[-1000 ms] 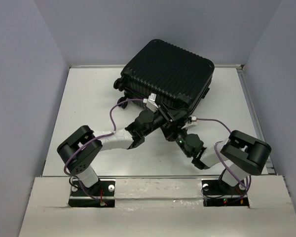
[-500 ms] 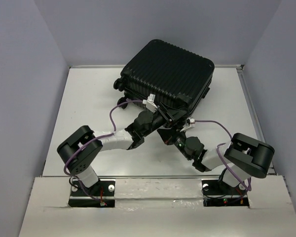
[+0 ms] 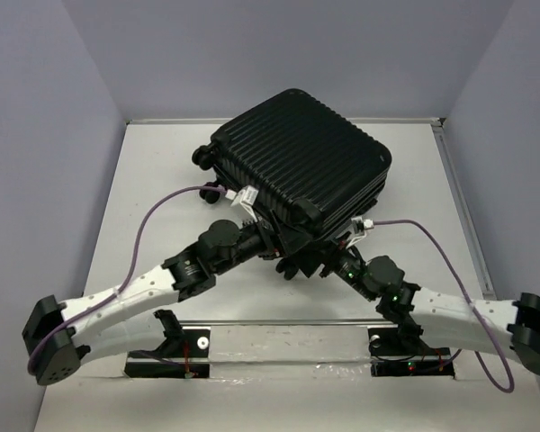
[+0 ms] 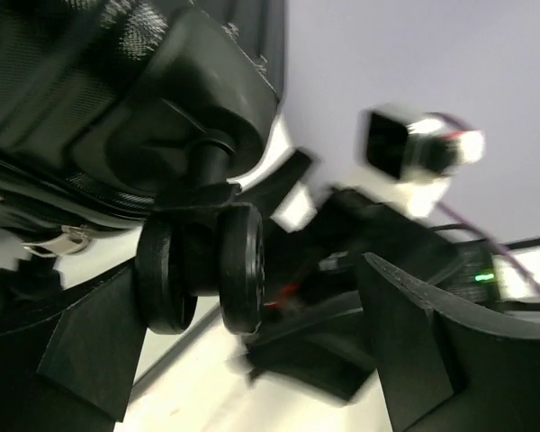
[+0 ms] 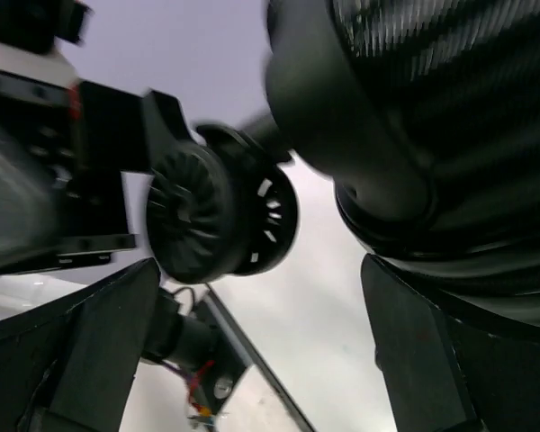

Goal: Pack the luggage

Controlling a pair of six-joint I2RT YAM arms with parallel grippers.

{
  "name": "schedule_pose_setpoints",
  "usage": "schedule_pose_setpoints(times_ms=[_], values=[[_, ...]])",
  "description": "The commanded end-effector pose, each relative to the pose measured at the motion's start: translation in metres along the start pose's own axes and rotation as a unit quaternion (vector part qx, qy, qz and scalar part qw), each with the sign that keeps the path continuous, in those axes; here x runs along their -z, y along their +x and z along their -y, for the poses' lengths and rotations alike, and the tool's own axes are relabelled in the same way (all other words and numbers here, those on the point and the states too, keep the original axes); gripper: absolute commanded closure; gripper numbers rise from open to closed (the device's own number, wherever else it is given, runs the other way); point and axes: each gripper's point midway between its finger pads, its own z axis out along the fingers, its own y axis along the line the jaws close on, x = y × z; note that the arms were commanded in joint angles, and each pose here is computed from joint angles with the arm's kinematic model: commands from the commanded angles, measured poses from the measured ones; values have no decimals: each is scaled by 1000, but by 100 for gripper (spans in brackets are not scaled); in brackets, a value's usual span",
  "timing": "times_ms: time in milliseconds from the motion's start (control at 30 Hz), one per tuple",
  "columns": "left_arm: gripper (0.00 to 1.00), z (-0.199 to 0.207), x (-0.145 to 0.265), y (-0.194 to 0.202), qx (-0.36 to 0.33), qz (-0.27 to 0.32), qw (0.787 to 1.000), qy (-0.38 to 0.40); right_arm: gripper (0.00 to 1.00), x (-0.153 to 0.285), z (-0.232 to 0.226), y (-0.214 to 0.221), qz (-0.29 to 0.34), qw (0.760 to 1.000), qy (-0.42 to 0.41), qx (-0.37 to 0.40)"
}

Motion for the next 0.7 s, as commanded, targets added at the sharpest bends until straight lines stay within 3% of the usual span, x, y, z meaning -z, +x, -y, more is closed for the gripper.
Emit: schedule_pose_setpoints(times_ms=[0, 267, 367, 567, 667], values=[[1, 48, 66, -86, -95, 158, 983, 13, 0, 20, -12, 8, -80, 995, 7, 62], [1, 2, 155, -115, -142, 235, 956, -103, 0, 60, -33, 3, -177, 977, -4, 121], [1, -15, 175, -116, -140, 243, 951, -132, 0, 69, -58, -29, -136, 979, -40, 143], [1, -14, 197, -122, -132, 272, 946, -120, 0, 91, -77, -84, -43, 986, -51, 155], [1, -12, 195, -116, -140, 257, 950, -107, 0, 94, -74, -85, -36, 987, -49, 146]])
